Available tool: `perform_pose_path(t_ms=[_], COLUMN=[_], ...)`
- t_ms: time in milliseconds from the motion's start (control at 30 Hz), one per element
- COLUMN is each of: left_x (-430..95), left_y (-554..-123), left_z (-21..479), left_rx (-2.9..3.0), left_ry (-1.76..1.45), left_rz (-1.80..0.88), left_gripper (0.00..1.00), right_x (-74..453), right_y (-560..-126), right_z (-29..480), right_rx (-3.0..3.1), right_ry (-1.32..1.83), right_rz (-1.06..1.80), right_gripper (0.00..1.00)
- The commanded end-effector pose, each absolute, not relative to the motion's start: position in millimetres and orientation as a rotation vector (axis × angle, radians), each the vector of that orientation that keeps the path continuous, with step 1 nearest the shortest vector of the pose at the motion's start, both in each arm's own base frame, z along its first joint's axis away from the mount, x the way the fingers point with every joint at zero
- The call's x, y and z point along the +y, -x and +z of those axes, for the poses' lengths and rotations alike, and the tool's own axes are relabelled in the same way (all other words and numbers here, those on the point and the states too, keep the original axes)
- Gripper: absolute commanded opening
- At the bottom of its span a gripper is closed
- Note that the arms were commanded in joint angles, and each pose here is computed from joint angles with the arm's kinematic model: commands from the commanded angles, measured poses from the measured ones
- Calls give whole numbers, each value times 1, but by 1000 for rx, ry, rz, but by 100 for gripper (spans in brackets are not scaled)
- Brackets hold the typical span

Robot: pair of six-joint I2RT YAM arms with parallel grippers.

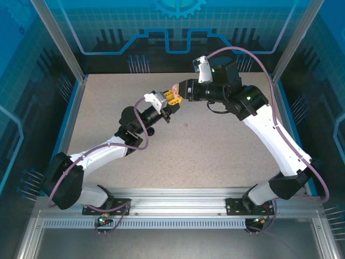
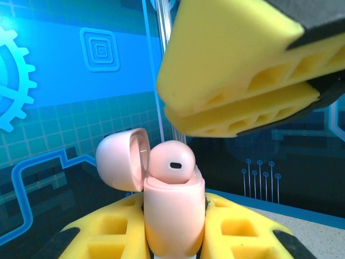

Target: Insert wireless bluetooth earbuds into charging case

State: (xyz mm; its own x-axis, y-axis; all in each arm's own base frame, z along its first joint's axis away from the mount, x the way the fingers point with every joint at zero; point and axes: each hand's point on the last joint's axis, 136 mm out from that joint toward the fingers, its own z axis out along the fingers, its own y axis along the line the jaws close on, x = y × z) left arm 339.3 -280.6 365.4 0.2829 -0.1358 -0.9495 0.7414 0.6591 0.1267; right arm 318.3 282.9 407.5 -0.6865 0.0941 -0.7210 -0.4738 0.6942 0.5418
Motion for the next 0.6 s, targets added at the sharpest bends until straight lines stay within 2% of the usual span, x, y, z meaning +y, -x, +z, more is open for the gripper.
perform_pose_path(t_ms=[0, 567], left_x=[-283, -290], left_y=[-332, -330], left_z=[389, 389], left_rx=[1069, 1074], left_ry=[-651, -684], left_rz=[-659, -702], left_gripper=[0, 0], right_x=[281, 288], right_y=[-308, -308], right_z=[413, 406], right_rx=[2130, 2147], right_ry=[358, 499], right_rz=[932, 866], right_gripper=[29, 34])
